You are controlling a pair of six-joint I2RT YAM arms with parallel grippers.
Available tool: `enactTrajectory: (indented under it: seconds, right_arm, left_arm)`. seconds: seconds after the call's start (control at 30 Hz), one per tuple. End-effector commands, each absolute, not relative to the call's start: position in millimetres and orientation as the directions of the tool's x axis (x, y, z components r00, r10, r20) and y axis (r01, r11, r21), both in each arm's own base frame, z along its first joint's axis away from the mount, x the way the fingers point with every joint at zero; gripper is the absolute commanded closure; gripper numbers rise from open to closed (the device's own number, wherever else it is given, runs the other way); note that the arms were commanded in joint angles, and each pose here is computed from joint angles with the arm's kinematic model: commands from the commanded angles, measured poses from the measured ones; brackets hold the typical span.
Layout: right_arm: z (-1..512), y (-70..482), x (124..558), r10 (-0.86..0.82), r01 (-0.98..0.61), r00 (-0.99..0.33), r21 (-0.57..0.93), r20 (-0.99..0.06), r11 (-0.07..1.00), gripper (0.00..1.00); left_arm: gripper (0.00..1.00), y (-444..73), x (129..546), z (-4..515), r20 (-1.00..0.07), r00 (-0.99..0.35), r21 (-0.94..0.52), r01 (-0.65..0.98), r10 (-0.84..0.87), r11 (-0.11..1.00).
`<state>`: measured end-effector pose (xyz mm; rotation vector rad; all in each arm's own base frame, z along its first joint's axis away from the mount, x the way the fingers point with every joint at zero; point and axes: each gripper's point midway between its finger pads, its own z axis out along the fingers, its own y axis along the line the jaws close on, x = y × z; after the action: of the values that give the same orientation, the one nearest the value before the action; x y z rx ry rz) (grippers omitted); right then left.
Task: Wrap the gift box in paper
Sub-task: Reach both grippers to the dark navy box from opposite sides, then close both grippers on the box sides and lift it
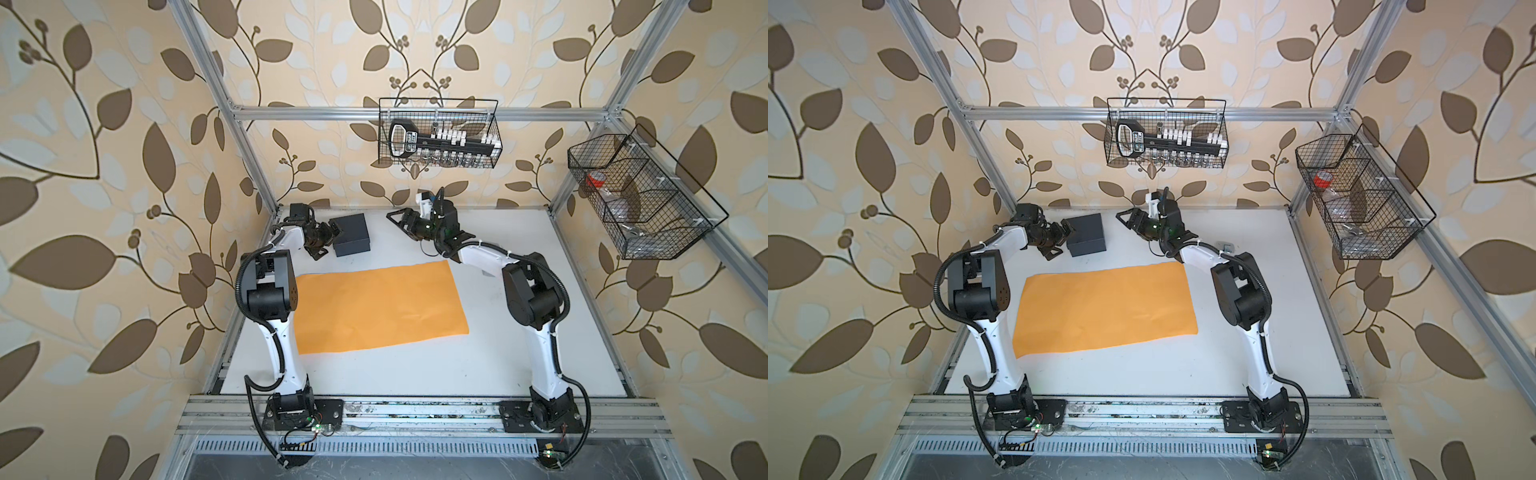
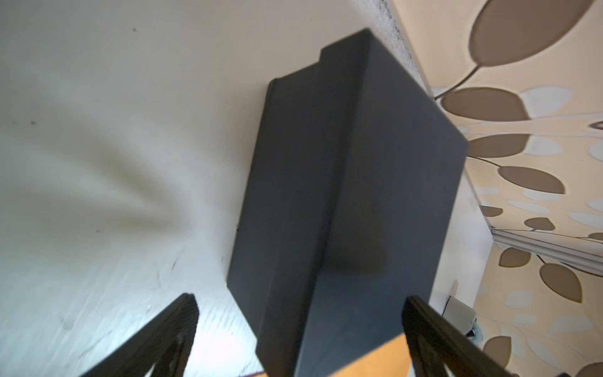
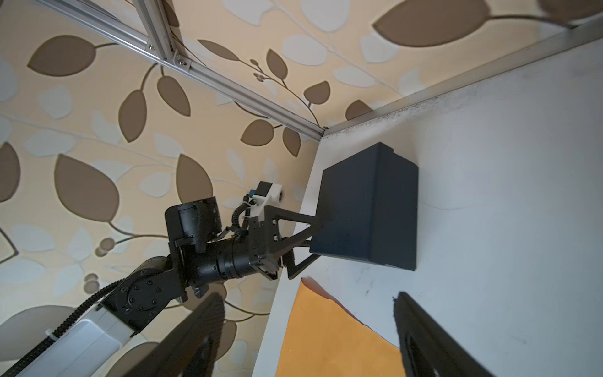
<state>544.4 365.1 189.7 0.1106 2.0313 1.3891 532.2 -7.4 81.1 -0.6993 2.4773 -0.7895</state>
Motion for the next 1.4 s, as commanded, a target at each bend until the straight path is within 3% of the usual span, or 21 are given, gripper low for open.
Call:
enactTrajectory:
  seconds: [0.0,0.27,0.6,0.8,1.2,1.37]
  right_arm:
    - [152.1,381.7,555.2,0.378,-0.250,-0.796,0.825,-0.473,0.507,0.20]
    - [124.4,418.0,592.9,0.398,-0.233,-0.781,0.815,-0.482,0.530,0.22]
    - [103.9,432.8,619.2,0.488,-0.206,-0.747,0.855,-0.452,0.476,0.21]
    - [108.1,445.5,610.0,0.452,-0.245,-0.756,0.845,-0.474,0.476,0.21]
    - [99.9,426.7,569.4,0.331,-0.255,-0.816,0.808,-0.475,0.531,0.41]
    - [116.9,402.6,541.9,0.308,-0.280,-0.805,0.782,-0.507,0.557,0.42]
  left_arm:
    - [0.01,-6.9,549.4,97.0,-0.299,-0.763,-0.657,-0.271,-0.573,0.704]
    - [0.01,-15.7,562.0,85.5,-0.307,-0.786,-0.642,-0.245,-0.537,0.726]
    - [0.01,-32.4,573.5,80.8,-0.307,-0.810,-0.648,-0.207,-0.500,0.733]
    - [0.02,-59.0,574.6,89.2,-0.312,-0.837,-0.652,-0.156,-0.450,0.742]
    - [0.06,-112.4,558.9,86.8,-0.294,-0.891,-0.634,-0.090,-0.347,0.768]
    - [0.06,-130.9,539.6,89.1,-0.285,-0.906,-0.633,-0.068,-0.314,0.771]
